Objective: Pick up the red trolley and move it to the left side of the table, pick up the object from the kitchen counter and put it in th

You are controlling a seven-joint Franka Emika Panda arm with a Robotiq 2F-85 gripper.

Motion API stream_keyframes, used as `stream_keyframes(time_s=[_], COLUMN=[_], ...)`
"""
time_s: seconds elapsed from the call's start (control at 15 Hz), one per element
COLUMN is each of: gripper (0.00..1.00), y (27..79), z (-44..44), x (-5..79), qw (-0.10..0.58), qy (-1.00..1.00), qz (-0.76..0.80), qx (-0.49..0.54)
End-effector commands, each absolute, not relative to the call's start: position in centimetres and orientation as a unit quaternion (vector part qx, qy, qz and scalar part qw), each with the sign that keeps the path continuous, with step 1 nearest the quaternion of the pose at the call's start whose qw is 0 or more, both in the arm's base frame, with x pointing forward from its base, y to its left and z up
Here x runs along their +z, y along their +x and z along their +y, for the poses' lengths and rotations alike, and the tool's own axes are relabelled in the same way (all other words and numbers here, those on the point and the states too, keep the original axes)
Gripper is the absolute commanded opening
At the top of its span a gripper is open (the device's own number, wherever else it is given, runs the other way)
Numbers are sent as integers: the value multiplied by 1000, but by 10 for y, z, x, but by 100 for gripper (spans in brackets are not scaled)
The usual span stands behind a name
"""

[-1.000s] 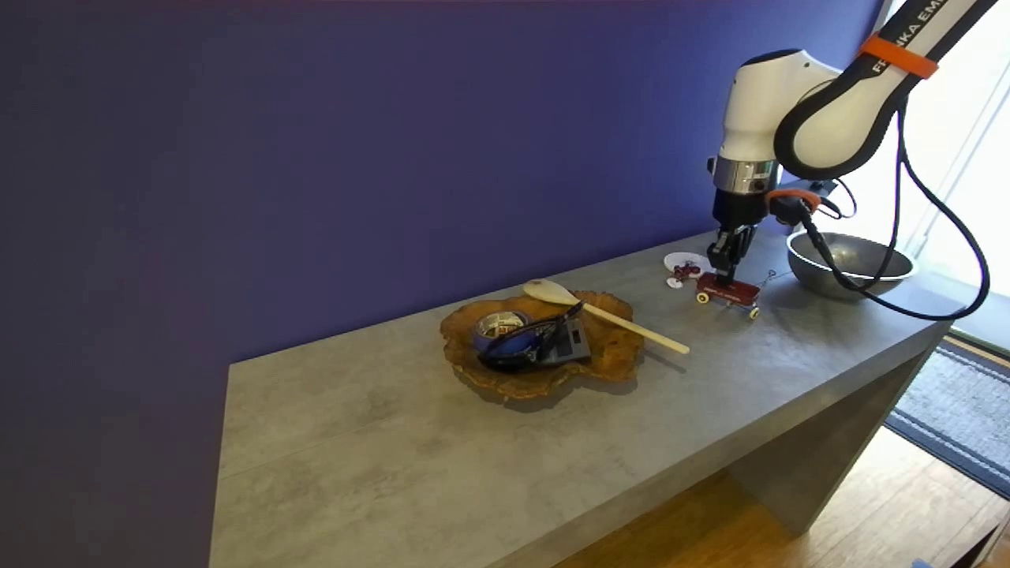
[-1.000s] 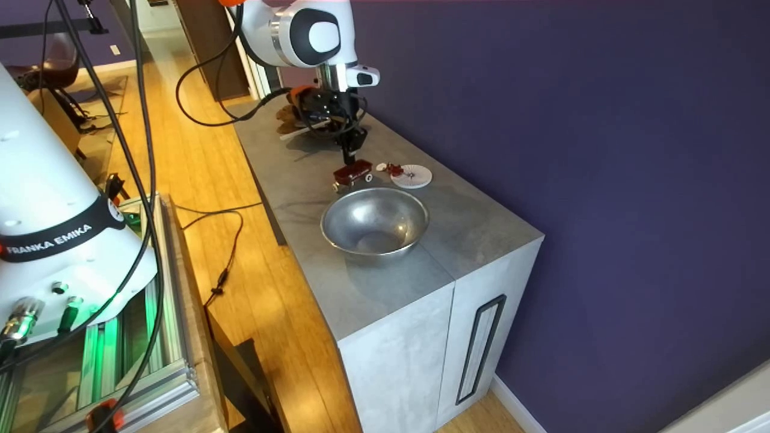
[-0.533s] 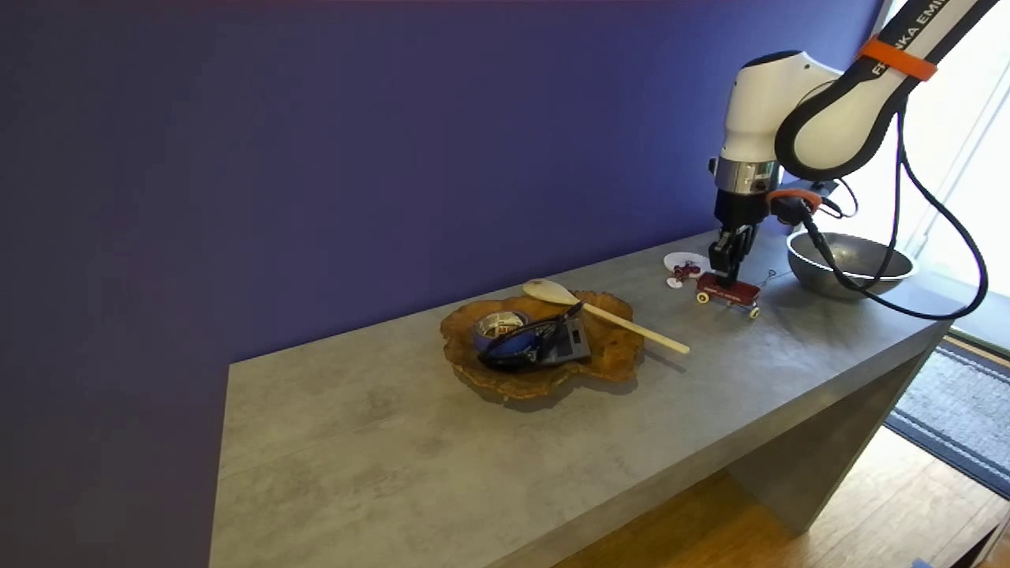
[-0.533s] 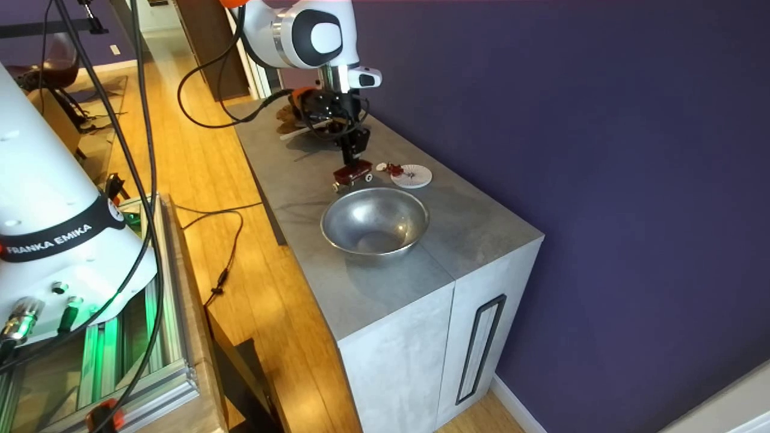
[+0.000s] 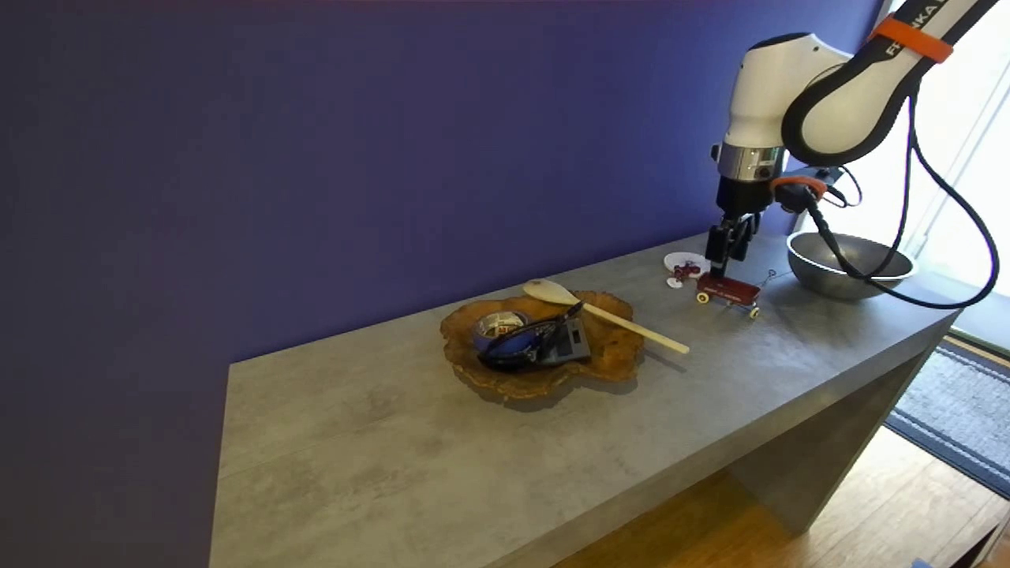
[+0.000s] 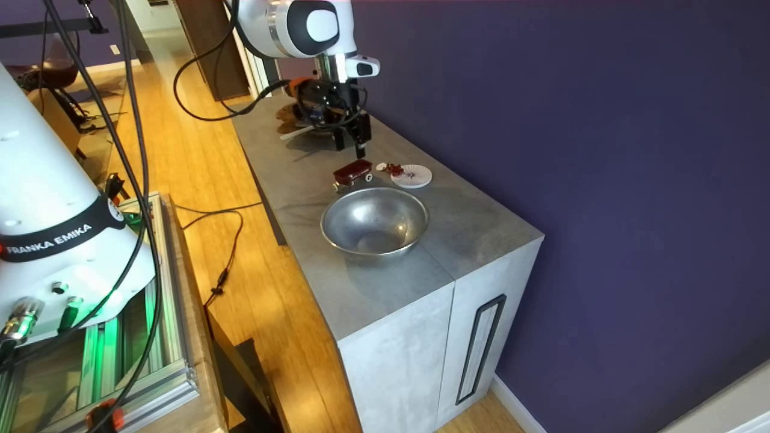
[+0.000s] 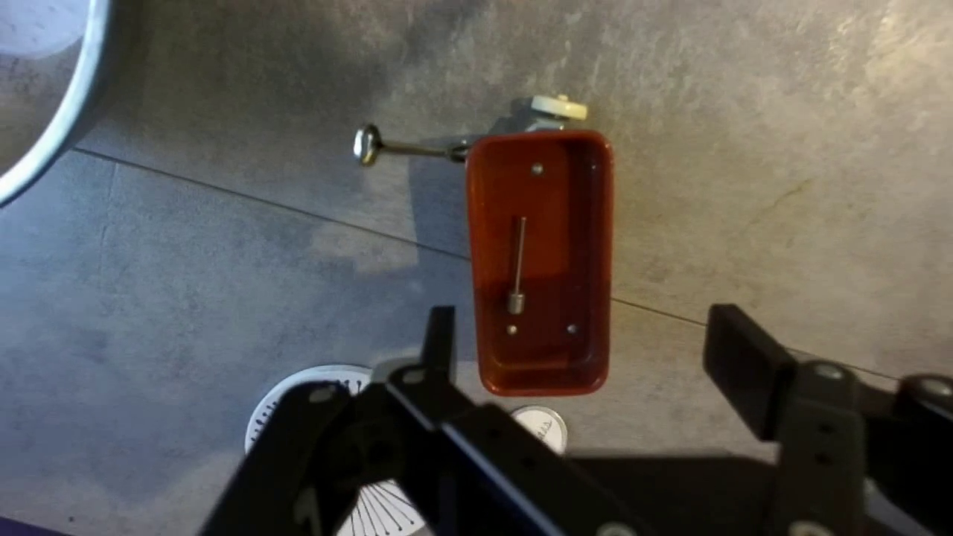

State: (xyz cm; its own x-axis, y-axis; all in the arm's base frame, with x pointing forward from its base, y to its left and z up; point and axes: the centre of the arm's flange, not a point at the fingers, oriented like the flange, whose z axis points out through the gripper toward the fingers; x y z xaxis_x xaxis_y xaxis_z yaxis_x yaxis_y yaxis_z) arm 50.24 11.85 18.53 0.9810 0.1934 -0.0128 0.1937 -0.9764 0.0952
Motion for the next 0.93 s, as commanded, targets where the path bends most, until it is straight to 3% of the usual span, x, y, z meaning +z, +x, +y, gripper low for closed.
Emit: stream_keyframes(time_s=[0.0,0.47,0.87], gripper=[100,100,100], y=[475,447,429], z=[119,126,128], x=[230,286,308], qw=[40,4,17], qy=[998,992,988], qz=[52,-126,-154], qx=[0,-2,7])
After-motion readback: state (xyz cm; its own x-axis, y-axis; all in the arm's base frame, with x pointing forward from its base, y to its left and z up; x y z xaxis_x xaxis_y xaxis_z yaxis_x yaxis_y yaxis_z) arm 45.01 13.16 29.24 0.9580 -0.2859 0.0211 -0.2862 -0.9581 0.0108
